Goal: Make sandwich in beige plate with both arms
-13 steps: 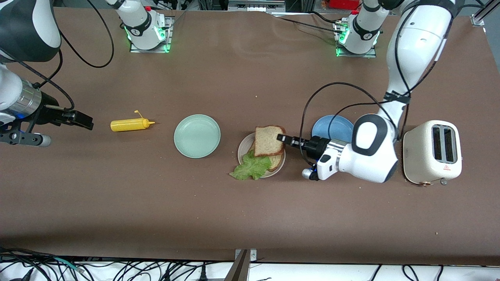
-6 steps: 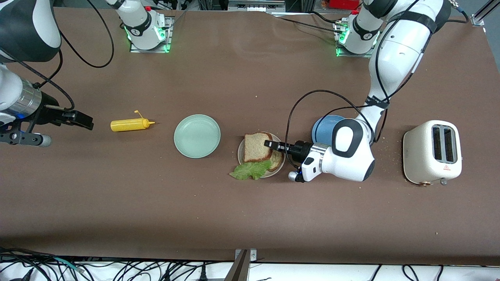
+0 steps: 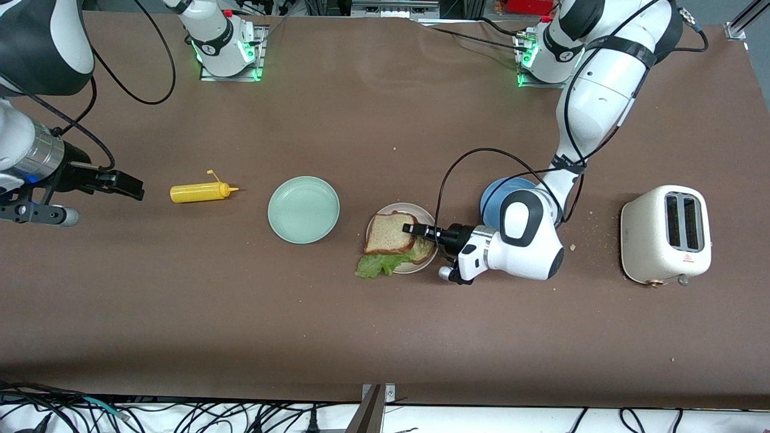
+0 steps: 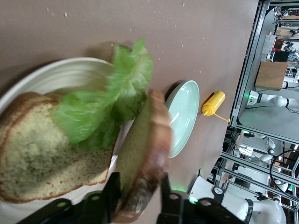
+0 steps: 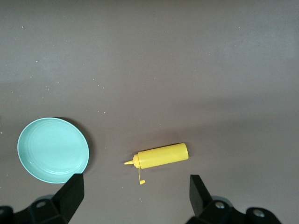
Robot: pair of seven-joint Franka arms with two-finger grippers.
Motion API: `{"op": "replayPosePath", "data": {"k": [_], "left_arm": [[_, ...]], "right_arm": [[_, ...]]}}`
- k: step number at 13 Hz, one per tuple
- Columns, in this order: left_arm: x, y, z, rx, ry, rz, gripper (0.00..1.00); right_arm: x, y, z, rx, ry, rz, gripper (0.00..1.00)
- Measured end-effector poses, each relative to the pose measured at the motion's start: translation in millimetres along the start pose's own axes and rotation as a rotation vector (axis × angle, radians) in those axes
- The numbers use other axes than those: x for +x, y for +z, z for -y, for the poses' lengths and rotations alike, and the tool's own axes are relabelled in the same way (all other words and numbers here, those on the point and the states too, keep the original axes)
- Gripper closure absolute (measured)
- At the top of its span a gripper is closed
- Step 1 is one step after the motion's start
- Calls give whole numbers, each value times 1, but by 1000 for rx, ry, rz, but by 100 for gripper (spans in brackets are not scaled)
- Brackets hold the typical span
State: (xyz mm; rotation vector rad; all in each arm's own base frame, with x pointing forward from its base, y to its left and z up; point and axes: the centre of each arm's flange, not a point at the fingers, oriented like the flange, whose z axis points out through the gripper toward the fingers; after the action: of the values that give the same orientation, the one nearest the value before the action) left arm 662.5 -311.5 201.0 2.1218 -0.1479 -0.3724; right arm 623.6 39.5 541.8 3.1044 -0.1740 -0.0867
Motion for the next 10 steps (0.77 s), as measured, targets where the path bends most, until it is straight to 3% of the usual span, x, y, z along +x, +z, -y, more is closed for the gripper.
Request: {"op": "replayPosePath", "data": {"k": [3, 5, 8, 10], "left_arm": [[5, -23, 11, 14, 3, -30, 22], [6, -46, 22, 62, 19, -36, 1], [3, -109, 31, 70, 31, -46, 0], [-1, -153, 27, 170, 69, -66, 0]], "right_arm": [[0, 0, 0, 0, 0, 0, 0], [0, 0, 0, 0, 0, -1, 0], [0, 0, 0, 1, 0, -1, 0], [0, 0, 0, 1, 0, -1, 0]]}}
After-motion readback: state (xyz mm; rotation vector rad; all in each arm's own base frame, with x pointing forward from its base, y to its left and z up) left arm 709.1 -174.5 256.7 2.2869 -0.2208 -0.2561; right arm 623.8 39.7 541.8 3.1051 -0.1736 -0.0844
